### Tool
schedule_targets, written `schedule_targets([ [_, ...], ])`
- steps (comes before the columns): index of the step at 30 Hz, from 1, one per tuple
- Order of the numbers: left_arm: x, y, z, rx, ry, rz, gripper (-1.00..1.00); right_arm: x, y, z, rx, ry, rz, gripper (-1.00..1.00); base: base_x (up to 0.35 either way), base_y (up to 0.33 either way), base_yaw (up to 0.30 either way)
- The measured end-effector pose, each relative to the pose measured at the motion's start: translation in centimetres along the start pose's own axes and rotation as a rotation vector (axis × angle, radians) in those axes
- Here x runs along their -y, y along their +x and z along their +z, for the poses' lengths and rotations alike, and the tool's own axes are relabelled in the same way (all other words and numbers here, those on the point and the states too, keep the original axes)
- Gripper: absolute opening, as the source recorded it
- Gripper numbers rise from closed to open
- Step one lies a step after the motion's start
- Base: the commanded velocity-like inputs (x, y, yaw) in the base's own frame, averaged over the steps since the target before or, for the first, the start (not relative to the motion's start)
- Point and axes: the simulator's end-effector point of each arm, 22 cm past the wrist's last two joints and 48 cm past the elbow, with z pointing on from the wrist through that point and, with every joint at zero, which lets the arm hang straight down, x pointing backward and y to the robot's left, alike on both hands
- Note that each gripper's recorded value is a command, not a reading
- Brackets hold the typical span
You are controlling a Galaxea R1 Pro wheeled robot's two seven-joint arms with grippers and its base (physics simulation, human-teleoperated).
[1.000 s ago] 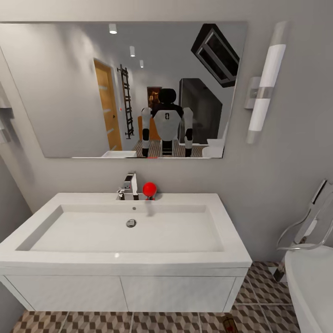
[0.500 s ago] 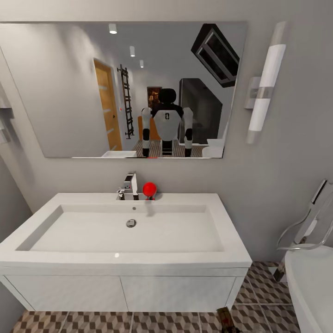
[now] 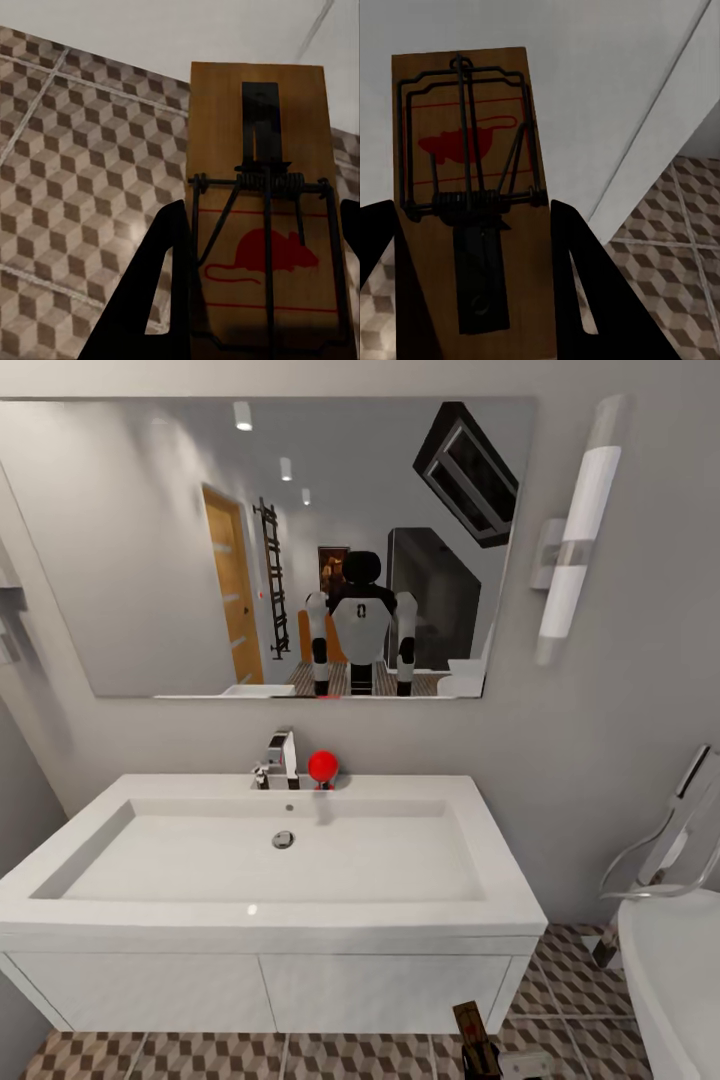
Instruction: Take the four mousetraps from the cabinet in the bathroom and place them on the bathroom floor. Make sure all four end up on the same floor surface, and ensure that at least two of them are either under or directly next to the same bathroom sink.
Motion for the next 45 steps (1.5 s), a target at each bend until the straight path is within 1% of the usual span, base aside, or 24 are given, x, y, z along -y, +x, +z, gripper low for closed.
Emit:
schedule_targets([
  [4,-0.3,0.3,0.5,0.001,-0.005,0.000,-1.00,-0.1,0.5,0.2,-0.001,-0.001,0.000,-1.00,0.000,0.000,0.000],
  [9,-1.8,0.0,1.4,0.014,-0.025,0.006,-1.00,-0.4,1.2,0.6,-0.004,-0.001,0.004,-1.00,0.000,0.000,0.000],
  [10,-2.6,-0.8,1.9,0.033,-0.037,0.006,-1.00,-0.4,1.5,0.5,-0.008,0.001,0.004,-1.00,0.000,0.000,0.000],
  [12,-3.4,-2.8,2.9,0.076,-0.048,0.009,-1.00,-0.4,2.4,0.5,-0.027,0.002,0.002,-1.00,0.000,0.000,0.000],
  [13,-4.5,-4.4,3.5,0.108,-0.067,0.007,-1.00,-0.4,3.2,0.5,-0.058,0.003,-0.003,-1.00,0.000,0.000,0.000],
  [15,-5.7,-5.7,4.2,0.128,-0.093,0.013,-1.00,-0.4,4.8,0.5,-0.118,0.004,-0.014,-1.00,0.000,0.000,0.000],
  [16,-6.1,-6.3,4.7,0.124,-0.101,0.013,-1.00,-0.4,5.8,0.5,-0.157,0.002,-0.021,-1.00,0.000,0.000,0.000],
  [17,-6.1,-6.6,5.1,0.116,-0.101,0.012,-1.00,-0.4,6.3,0.5,-0.174,0.001,-0.024,-1.00,0.000,0.000,0.000],
  [20,-5.9,-8.1,6.3,0.103,-0.092,0.007,-1.00,-0.2,7.3,0.6,-0.202,0.003,-0.028,-1.00,0.000,0.000,0.000],
  [27,-6.3,-7.3,7.2,0.091,-0.099,0.005,-1.00,0.0,8.6,1.0,-0.214,0.012,-0.033,-1.00,0.000,0.000,0.000],
  [30,-6.9,-6.3,7.4,0.078,-0.111,0.011,-1.00,0.0,9.0,1.2,-0.215,0.012,-0.033,-1.00,0.000,0.000,0.000],
  [33,-7.1,-5.5,7.6,0.069,-0.114,0.015,-1.00,-0.1,9.3,1.5,-0.212,0.009,-0.034,-1.00,0.000,0.000,0.000],
  [45,-7.5,-4.1,9.0,0.066,-0.119,0.015,-1.00,-0.5,10.9,2.5,-0.208,0.003,-0.034,-1.00,0.000,0.000,0.000],
])
